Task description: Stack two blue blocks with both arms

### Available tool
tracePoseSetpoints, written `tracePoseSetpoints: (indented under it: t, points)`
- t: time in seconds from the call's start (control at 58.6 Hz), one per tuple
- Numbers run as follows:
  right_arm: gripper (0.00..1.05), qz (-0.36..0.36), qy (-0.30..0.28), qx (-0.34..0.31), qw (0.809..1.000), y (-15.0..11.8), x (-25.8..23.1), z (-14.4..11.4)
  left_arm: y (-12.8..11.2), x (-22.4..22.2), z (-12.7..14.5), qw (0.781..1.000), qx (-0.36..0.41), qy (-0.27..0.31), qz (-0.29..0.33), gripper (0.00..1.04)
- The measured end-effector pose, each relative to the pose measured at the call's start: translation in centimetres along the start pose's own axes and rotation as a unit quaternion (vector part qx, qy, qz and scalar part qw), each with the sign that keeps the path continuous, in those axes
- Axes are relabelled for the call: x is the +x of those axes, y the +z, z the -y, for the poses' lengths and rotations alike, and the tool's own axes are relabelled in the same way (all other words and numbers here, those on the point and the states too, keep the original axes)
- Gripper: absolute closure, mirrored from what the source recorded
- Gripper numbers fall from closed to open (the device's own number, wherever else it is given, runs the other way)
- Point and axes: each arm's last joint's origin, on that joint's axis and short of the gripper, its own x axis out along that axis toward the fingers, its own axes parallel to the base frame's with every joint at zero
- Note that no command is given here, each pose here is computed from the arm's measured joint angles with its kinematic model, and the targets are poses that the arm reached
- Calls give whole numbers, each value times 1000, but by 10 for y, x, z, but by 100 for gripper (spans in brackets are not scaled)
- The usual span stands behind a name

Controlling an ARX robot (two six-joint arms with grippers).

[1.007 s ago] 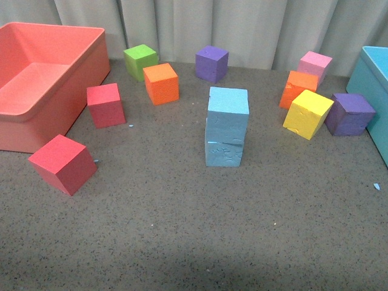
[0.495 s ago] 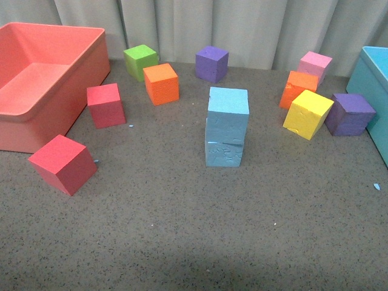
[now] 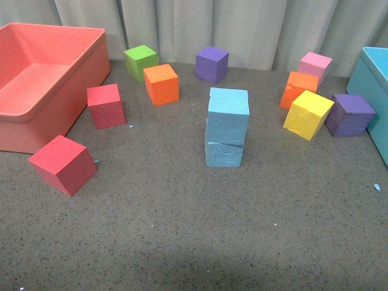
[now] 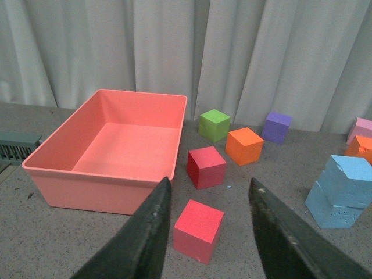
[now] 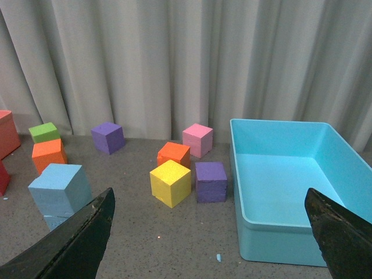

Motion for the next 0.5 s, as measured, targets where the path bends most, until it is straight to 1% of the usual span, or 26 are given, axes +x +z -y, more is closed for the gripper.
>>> tracePoseSetpoints:
  t: [0.137, 0.188, 0.222, 0.239, 0.256, 0.324, 0.495]
  points:
    - [9, 0, 0, 0, 1000, 0, 0, 0, 0, 0, 0, 1000, 0, 0, 0, 34]
    - [9, 0, 0, 0, 1000, 0, 0, 0, 0, 0, 0, 1000, 0, 0, 0, 20]
    - [9, 0, 0, 0, 1000, 0, 0, 0, 0, 0, 0, 1000, 0, 0, 0, 13]
    - [9, 0, 0, 0, 1000, 0, 0, 0, 0, 0, 0, 1000, 0, 0, 0, 8]
    - [9, 0, 0, 0, 1000, 0, 0, 0, 0, 0, 0, 1000, 0, 0, 0, 5]
    - [9, 0, 0, 0, 1000, 0, 0, 0, 0, 0, 0, 1000, 1, 0, 0, 7]
    - [9, 0, 0, 0, 1000, 0, 0, 0, 0, 0, 0, 1000, 1, 0, 0, 7]
